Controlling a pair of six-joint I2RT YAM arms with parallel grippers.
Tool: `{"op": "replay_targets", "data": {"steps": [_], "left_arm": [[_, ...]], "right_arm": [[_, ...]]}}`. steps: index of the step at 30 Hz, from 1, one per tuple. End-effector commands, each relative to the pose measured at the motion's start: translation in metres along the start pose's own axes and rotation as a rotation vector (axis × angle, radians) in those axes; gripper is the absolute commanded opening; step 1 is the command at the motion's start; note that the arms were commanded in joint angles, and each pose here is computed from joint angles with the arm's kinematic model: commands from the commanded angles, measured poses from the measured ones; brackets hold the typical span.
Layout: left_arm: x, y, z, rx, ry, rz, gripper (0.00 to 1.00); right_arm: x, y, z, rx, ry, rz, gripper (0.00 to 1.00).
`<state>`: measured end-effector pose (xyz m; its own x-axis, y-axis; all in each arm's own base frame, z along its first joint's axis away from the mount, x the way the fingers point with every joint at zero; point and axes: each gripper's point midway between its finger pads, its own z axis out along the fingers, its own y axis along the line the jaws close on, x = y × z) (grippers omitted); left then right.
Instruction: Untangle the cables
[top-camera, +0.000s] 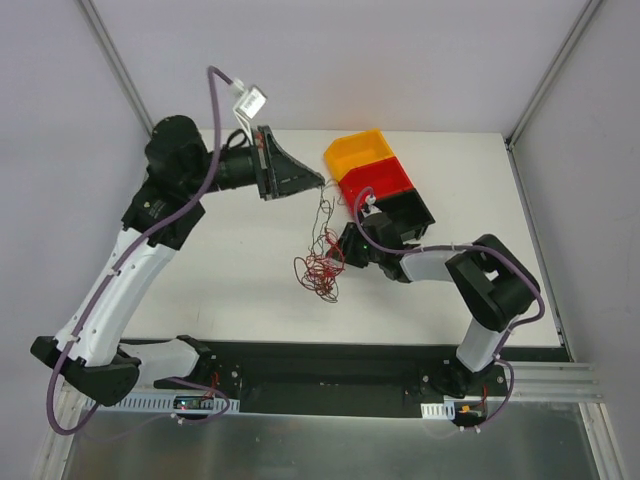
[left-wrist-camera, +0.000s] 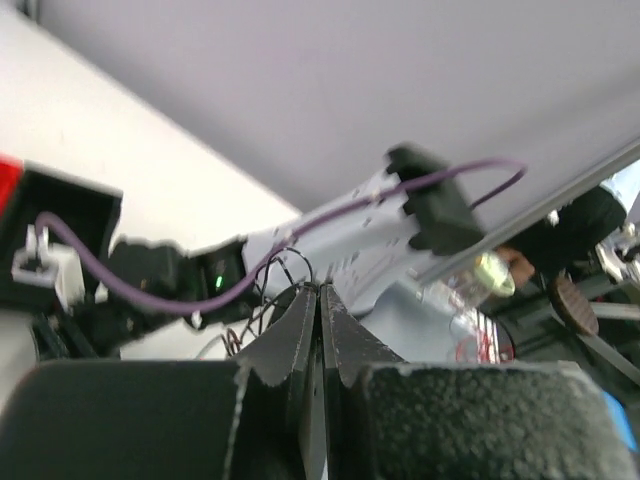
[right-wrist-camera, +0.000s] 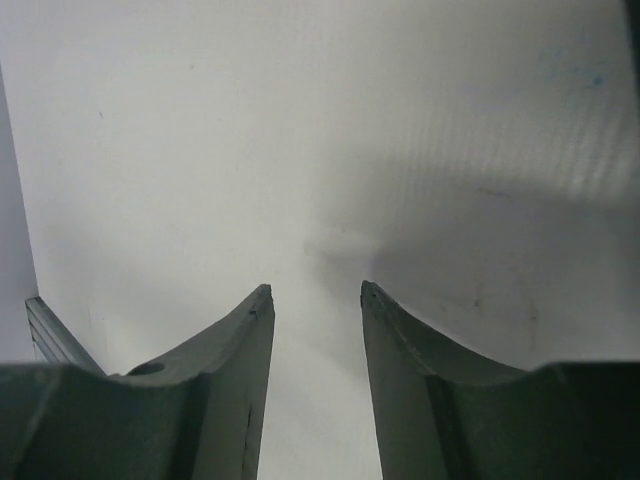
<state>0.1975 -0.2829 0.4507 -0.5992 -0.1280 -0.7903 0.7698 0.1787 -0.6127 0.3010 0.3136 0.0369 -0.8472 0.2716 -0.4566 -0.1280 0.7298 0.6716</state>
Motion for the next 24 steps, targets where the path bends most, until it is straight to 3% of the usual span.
{"op": "replay_targets", "data": {"steps": [1, 5, 11, 18, 24], "left_arm": [[-0.071, -0.044, -0.012, 0.023, -0.169, 0.078, 0.0], [-0.083, -0.034, -0.008, 0.008, -0.157, 0.057, 0.0], [-0.043, 0.012, -0.002, -0.042, -0.067, -0.027, 0.0], [0.067, 0.097, 0.003, -0.151, 0.08, -0.278, 0.0], [0.182, 0.134, 0.002, -0.165, 0.194, -0.476, 0.0]], "right_arm": [[-0.002, -0.004, -0.015, -0.017, 0.019, -0.026, 0.43], [0.004, -0.004, -0.031, -0.028, 0.05, -0.085, 0.45], [0.011, -0.007, -0.081, -0.003, 0.054, -0.231, 0.58], [0.011, -0.011, -0.124, 0.023, -0.012, -0.282, 0.74], [0.006, -0.005, -0.13, 0.028, -0.005, -0.296, 0.76]]}}
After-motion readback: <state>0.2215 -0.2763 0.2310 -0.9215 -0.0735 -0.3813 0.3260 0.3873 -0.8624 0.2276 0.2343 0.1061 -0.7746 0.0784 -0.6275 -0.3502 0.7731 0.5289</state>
